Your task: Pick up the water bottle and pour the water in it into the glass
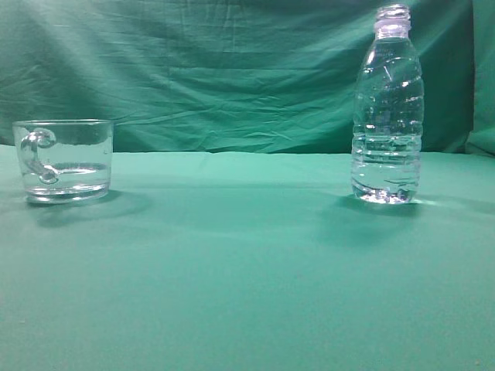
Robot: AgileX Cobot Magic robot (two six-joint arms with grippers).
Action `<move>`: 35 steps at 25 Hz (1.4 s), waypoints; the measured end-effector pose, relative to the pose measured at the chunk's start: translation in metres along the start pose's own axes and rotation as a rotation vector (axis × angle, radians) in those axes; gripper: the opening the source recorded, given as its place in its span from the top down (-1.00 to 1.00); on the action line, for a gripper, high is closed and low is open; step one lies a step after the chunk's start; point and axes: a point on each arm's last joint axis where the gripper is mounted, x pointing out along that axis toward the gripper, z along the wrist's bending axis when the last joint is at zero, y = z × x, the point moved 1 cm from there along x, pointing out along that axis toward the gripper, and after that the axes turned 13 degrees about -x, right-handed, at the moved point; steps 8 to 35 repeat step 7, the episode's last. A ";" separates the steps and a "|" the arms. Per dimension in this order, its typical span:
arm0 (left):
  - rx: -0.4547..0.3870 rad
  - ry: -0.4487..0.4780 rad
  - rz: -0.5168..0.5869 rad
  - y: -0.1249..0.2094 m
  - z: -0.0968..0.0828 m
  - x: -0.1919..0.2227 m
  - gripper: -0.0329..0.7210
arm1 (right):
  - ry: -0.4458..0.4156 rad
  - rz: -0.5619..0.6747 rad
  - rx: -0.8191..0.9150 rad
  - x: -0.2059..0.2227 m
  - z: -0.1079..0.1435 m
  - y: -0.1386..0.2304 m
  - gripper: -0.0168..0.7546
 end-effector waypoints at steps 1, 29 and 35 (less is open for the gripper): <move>0.000 0.000 0.000 0.000 0.000 0.000 0.91 | 0.000 0.000 0.000 0.000 0.000 0.000 0.96; 0.000 0.000 0.000 0.000 0.000 0.000 0.91 | 0.000 -0.004 0.004 0.000 0.000 0.000 0.96; 0.000 0.000 0.000 0.000 0.000 0.000 0.91 | 0.000 -0.004 0.004 0.000 0.000 0.000 0.96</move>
